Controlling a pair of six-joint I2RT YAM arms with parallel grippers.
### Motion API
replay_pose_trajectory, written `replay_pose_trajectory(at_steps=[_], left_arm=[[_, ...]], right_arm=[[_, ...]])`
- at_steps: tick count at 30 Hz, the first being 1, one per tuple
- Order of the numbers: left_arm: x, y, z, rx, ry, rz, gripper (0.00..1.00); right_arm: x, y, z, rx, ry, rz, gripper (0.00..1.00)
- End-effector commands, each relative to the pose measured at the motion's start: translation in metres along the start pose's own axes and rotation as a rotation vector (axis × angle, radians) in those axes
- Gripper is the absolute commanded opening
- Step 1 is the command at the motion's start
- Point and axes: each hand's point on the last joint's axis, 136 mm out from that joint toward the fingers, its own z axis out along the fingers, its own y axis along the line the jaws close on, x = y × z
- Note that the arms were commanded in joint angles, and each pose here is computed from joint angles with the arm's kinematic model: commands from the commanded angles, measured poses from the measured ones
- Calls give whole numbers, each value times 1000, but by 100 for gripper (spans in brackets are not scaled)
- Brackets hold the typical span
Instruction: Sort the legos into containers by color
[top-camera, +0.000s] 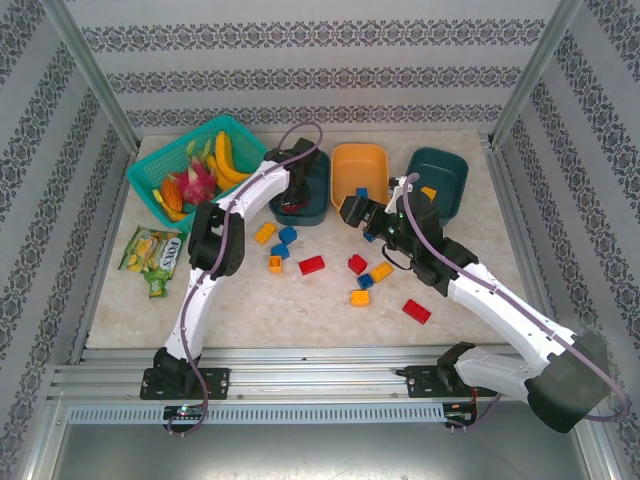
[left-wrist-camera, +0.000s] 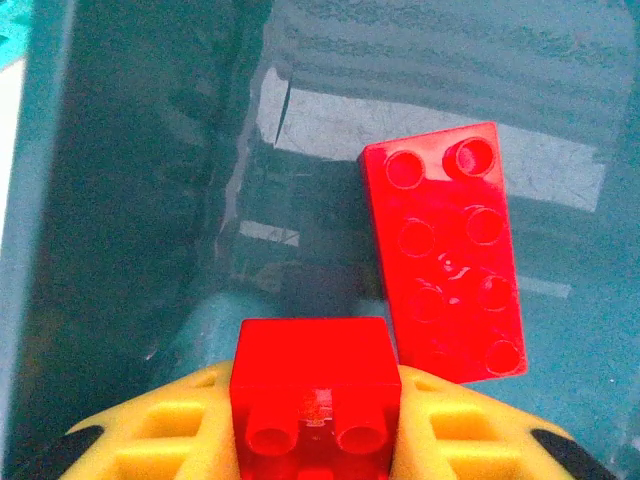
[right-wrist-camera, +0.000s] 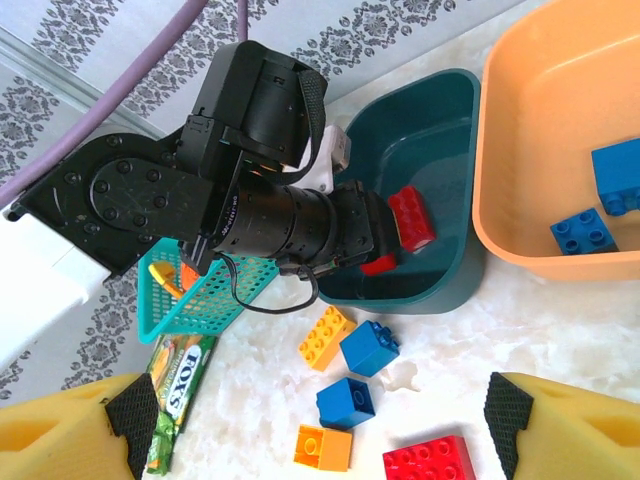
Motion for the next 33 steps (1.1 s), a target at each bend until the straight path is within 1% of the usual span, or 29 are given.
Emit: replay_pose_trajectory(at_steps=[1,5,7,9,13,15,18,20,21,23,25,26,28,31,33], left_arm=[[-1,1,-7,1,17,25,42],[-8,-1,-23,22,-1,24,54],[-15,-2,-37,40,-22,19,58],[-22,-2,-53,56,-48,12,61],[-33,3,-96,87,-105,-18,63],[-36,9,-122,102,-134,-40,63],[-36,28,-164,129,-179,-87,66],[-30,45,-185,144,-195,-122,68],[-25,55,-198,157,-207,-135,69],[-9,76,-212,161,-212,-157,72],[17,95,-222,193,-204,-149,77],[30,104,-227,204,-205,-146,81],[63,121,-233,238,-201,-128,89],[114,146,-234,299,-195,-134,99],[143,156,-233,350,-186,-146,100]], right_arm=[[1,-2,0,-4,10,16,87],[5,10,3,-38,64,-15,87],[7,14,3,-53,79,-22,87],[7,17,2,-65,75,-33,86],[3,26,-2,-81,48,-63,86],[3,31,-3,-80,56,-88,86],[16,39,1,-54,112,-159,85],[31,46,6,-28,168,-212,84],[41,48,10,-5,201,-229,83],[60,49,18,35,257,-244,81],[82,44,28,116,318,-240,80],[91,42,33,146,344,-233,78],[113,33,43,244,392,-216,76],[142,32,60,307,454,-216,76],[158,37,72,329,481,-230,76]])
